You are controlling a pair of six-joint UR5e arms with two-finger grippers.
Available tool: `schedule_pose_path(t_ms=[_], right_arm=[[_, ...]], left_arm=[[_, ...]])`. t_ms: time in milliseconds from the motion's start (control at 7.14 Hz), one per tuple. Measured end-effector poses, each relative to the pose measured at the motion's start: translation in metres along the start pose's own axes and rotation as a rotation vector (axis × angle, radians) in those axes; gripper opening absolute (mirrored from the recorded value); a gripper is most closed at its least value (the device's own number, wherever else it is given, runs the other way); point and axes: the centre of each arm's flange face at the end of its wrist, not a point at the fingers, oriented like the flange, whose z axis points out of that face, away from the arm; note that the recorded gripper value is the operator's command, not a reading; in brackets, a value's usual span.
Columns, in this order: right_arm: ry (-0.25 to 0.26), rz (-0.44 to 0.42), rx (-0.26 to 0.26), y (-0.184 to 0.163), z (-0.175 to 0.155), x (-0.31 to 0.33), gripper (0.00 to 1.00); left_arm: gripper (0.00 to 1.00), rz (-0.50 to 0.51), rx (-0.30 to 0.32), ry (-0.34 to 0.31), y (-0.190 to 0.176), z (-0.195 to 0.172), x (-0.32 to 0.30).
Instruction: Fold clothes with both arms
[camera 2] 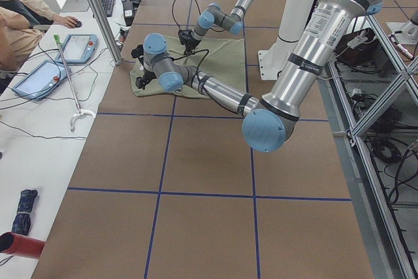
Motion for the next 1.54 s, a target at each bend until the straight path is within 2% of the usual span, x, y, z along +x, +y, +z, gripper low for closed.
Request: schedule_pose_path(t_ms=[560,840,1120,1400,1540], right_arm=[[0.058,-0.087,0.016,-0.006,0.011,0.094,0.0],[0.082,-0.124,0.011,-0.004,0.019,0.122,0.0],[0.091,-0.13,0.006,-0.001,0.024,0.129,0.98],[0.082,-0.113,0.017,-0.003,0.025,0.132,0.99],[0.032,-0.081,0.029,-0.01,0.019,0.137,0.99]], left_arm=[[1.0,0.001,0.005,0.001,-0.002,-0.002,0.002],[1.0,0.003,0.006,0.002,-0.003,-0.002,0.003],[1.0,0.004,0.007,0.002,-0.003,-0.003,0.003],[1.0,0.005,0.011,0.002,-0.004,-0.004,0.005],[1.0,0.008,0.016,0.003,-0.006,-0.006,0.007]])
